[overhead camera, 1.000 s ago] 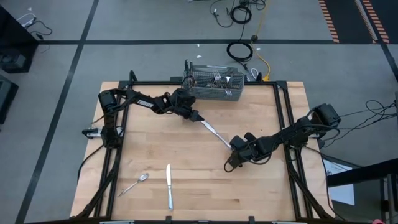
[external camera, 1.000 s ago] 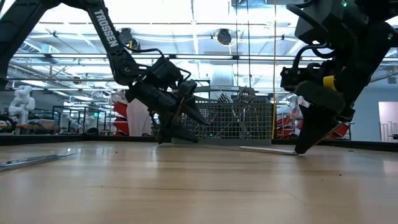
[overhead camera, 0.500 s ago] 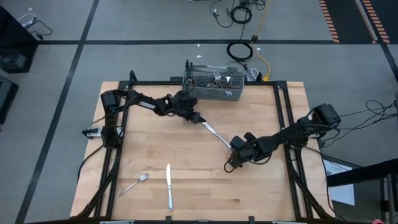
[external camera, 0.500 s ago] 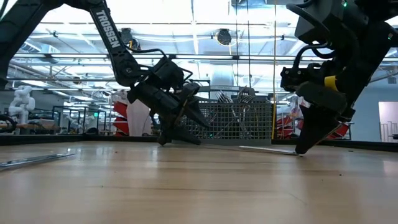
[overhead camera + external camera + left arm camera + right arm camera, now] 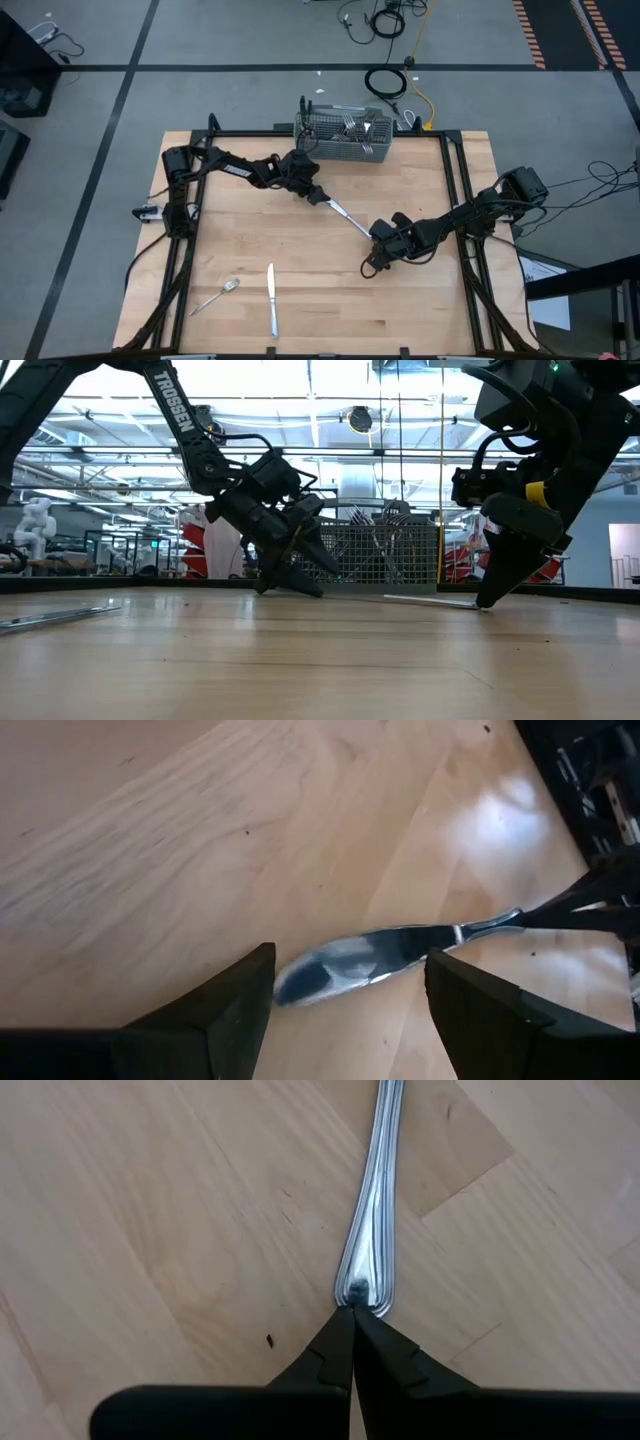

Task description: Sort silverware

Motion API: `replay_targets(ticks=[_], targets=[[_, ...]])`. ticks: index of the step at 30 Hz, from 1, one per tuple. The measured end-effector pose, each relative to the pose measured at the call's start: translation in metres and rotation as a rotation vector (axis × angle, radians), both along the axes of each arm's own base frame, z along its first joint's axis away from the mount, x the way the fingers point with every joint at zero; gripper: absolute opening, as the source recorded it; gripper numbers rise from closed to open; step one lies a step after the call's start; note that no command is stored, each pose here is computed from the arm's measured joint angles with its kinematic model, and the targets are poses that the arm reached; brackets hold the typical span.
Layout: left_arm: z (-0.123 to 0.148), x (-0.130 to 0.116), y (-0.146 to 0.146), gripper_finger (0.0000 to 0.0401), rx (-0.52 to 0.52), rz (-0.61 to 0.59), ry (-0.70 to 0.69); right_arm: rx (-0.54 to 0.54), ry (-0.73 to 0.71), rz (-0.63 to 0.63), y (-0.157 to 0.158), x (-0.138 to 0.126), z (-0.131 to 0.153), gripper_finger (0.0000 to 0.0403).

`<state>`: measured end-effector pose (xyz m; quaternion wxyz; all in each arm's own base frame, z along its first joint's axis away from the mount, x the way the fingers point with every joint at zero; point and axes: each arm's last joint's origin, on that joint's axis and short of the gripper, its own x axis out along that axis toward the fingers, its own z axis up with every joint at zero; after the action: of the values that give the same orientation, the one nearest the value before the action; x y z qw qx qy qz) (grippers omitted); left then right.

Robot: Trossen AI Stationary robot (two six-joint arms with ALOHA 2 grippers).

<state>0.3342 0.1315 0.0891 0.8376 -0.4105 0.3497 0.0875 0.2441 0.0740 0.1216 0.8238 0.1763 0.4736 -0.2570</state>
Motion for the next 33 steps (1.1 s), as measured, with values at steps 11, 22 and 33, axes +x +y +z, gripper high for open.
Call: replay_targets(ticks=[11, 22, 33], targets=[[0.006, 0.006, 0.003, 0.0262, -0.054, -0.059, 0.007, -0.007, 0.004, 0.015, 0.0, 0.0, 0.0, 0.0], [0.005, 0.005, -0.001, 0.0215, -0.099, -0.108, 0.018, -0.01, 0.005, 0.016, 0.0, 0.0, 0.0, 0.0], [0.004, 0.006, -0.007, 0.001, -0.092, -0.17, 0.009, -0.018, 0.005, 0.019, 0.0, 0.0, 0.0, 0.0]])
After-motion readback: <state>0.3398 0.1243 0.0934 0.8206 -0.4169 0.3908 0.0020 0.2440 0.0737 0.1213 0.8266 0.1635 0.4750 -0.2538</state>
